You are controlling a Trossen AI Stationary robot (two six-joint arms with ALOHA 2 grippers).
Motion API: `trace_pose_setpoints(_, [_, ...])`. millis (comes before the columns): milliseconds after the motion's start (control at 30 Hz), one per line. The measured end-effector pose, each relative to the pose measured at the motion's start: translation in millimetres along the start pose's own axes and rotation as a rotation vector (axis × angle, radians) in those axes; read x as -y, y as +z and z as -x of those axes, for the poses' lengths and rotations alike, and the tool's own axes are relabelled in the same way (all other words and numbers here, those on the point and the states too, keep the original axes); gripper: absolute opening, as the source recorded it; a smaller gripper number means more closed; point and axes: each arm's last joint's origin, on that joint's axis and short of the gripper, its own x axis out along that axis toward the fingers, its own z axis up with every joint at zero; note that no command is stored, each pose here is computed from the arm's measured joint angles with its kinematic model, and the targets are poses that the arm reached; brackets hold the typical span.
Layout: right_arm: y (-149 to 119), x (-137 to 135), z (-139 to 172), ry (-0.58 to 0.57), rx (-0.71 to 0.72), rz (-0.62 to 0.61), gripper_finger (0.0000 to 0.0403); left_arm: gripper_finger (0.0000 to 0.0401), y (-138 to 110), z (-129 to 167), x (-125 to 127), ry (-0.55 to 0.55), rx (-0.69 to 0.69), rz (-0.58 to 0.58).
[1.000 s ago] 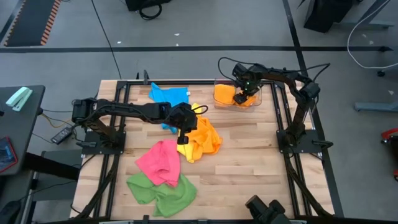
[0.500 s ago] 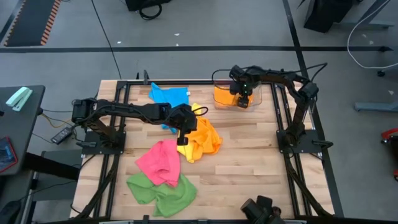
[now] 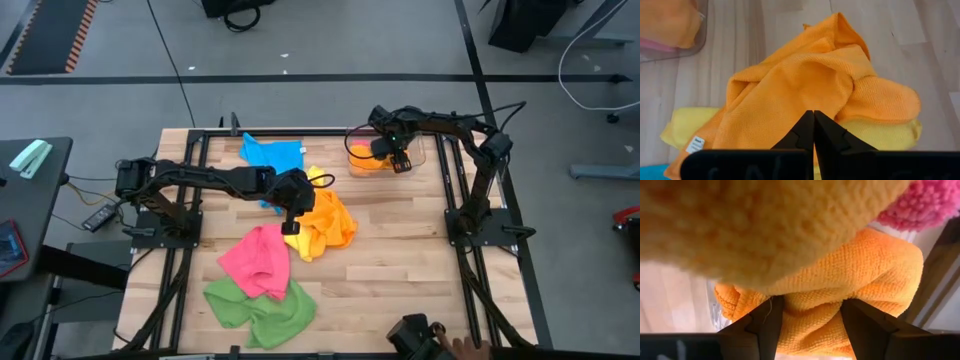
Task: Fold microfiber towels
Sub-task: Put the folded right orange microfiber cloth into the transparent bin
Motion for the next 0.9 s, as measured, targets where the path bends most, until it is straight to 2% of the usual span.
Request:
trace_pose_setpoints(300, [-9,-1,27,-0.082,0.018,-0.017,0.0204,0.0024,0,0,0,0.000,0.002,-0.001])
trace_pose_setpoints(567, [-18,-4,56,-0.165,0.080,-0.061,0.0204,0.0012,0,0,0,0.001,0.003,0.004])
trace_pose_setpoints(733, [-18,-7,64,-0.076,0.257,-0.095,0.0204,0.0018,0,0,0,0.001,0.004,0.006])
trace_pose_setpoints(900, [-22,-2,53,-0.066,0.310,-0.141,0.0204,0.0028,2,0,0,0.002,0.015,0.005])
